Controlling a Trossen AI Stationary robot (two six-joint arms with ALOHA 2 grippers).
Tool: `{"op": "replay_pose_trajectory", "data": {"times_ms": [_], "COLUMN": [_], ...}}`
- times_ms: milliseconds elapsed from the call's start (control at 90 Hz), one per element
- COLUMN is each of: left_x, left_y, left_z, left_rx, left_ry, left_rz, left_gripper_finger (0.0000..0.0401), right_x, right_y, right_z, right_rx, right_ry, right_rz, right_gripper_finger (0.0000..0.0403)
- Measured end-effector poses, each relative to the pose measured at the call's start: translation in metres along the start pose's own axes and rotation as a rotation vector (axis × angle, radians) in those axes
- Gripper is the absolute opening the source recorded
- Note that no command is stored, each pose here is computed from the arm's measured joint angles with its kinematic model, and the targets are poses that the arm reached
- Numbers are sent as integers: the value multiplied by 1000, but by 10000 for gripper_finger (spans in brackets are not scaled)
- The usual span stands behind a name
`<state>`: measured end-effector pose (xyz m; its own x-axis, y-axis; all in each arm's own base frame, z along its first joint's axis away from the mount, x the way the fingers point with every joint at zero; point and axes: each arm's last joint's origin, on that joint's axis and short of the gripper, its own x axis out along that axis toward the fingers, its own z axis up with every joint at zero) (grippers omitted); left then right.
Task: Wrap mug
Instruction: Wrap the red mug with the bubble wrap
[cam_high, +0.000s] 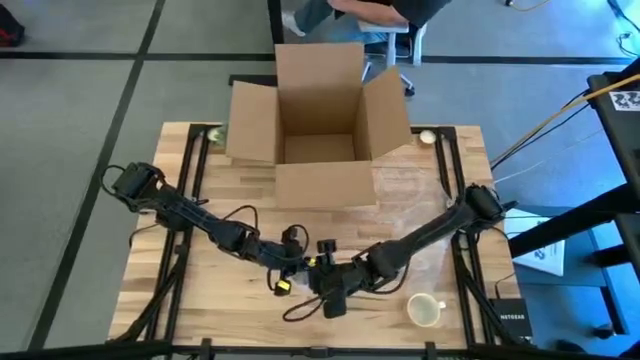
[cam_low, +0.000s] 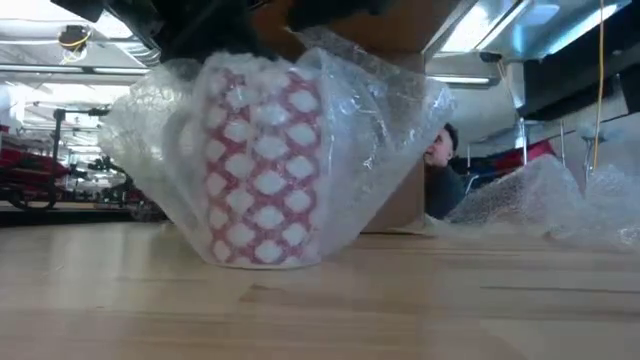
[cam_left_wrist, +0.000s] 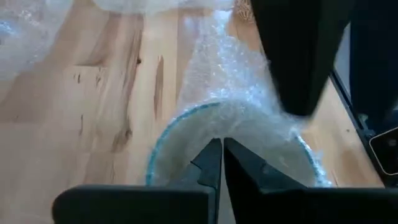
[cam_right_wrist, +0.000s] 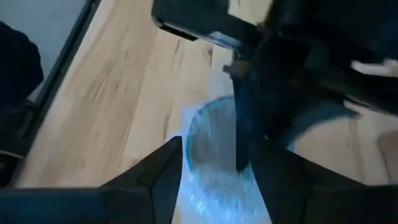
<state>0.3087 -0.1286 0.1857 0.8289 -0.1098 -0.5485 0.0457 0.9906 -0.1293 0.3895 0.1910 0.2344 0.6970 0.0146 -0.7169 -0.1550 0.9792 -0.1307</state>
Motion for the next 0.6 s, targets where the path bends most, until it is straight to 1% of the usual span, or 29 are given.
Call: {"op": "replay_pose_trajectory", "data": {"times_ms": [78, 156, 233, 356, 467, 556, 600], "left_x": [0, -2, -11, -30, -48, -61, -64], "left_y": [0, -2, -5, -11, -11, -11, -10], "left_z": [0, -1, 4, 25, 30, 27, 23], "left_rx": [4, 4, 7, 19, 30, 30, 33], "left_ry": [5, 6, -13, -97, -90, -30, 7], "left_rz": [2, -5, -19, -37, -37, -21, 5], "left_gripper_finger": [0, 0, 0, 0, 0, 0, 0], "right_x": [9, 9, 1, -25, -45, -52, -54], "right_y": [-3, -4, -4, -8, -12, -12, -10], "right_z": [-5, -6, 5, 29, 34, 27, 21], "right_rx": [0, -2, -14, -37, -18, 52, 75], "right_ry": [46, 70, 52, 50, 162, 265, 325], "right_rz": [27, 34, 26, 28, 32, 40, 36], "right_gripper_finger": [172, 172, 172, 172, 172, 172, 172]}}
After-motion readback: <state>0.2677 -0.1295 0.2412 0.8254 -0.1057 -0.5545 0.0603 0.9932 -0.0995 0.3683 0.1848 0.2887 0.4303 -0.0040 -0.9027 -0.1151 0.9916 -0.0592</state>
